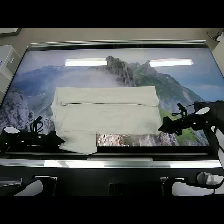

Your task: Fold the clothes and pants, and hang the long-sleeved shirts on hangers.

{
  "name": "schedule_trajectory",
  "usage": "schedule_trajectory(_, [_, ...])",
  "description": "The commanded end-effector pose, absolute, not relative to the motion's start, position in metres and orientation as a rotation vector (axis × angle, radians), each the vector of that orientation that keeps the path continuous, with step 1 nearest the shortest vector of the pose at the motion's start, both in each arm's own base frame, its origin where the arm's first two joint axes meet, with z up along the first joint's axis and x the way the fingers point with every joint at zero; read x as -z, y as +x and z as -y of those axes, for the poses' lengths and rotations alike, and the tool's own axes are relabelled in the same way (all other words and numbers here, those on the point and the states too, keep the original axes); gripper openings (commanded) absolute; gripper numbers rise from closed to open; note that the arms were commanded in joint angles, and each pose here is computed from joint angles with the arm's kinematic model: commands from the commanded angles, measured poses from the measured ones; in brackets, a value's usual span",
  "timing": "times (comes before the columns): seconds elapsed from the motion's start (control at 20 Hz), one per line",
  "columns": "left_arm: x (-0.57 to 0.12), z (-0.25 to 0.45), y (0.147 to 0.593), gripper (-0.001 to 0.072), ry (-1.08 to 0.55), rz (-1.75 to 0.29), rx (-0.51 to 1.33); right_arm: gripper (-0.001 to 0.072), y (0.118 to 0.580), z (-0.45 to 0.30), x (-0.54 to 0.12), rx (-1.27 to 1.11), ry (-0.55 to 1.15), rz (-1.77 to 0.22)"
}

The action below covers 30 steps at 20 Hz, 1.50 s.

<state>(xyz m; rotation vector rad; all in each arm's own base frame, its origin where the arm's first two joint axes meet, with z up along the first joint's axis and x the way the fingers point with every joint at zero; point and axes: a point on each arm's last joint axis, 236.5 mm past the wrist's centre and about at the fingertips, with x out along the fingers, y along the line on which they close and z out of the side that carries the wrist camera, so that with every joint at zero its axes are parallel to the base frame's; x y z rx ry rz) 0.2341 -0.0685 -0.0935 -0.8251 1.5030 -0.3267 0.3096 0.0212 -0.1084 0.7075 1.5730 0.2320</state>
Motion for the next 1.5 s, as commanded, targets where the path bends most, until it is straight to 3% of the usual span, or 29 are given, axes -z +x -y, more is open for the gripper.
schedule_trajectory(0.0, [0.09, 0.07, 0.239, 0.0024, -0.843, -1.486, 0.33, 0.0037, 0.305, -0.035, 0.092, -0.3, 0.714, -1.579])
schedule_trajectory(0.15, [0.067, 0.074, 0.268, 0.0023, -0.897, -1.393, 0.361, 0.0034, 0.323, -0.049, 0.054, -0.371, 0.748, -1.444])
schedule_trajectory(0.35, [0.017, 0.067, 0.334, 0.0022, -0.789, -1.225, 0.376, 0.0032, 0.352, -0.05, 0.017, -0.324, 0.774, -1.315])
schedule_trajectory(0.6, [-0.053, 0.037, 0.426, 0.0021, -0.722, -0.969, 0.296, 0.0031, 0.416, -0.062, -0.029, -0.292, 0.641, -1.159])
schedule_trajectory(1.1, [-0.013, 0.009, 0.506, 0.0021, -0.806, -0.99, 0.224, 0.0031, 0.528, -0.034, -0.023, -0.136, 0.556, -1.018])
schedule_trajectory(1.45, [-0.001, 0.013, 0.549, 0.0021, -0.793, -0.98, 0.247, 0.0032, 0.548, -0.04, 0.02, -0.113, 0.542, -1.021])
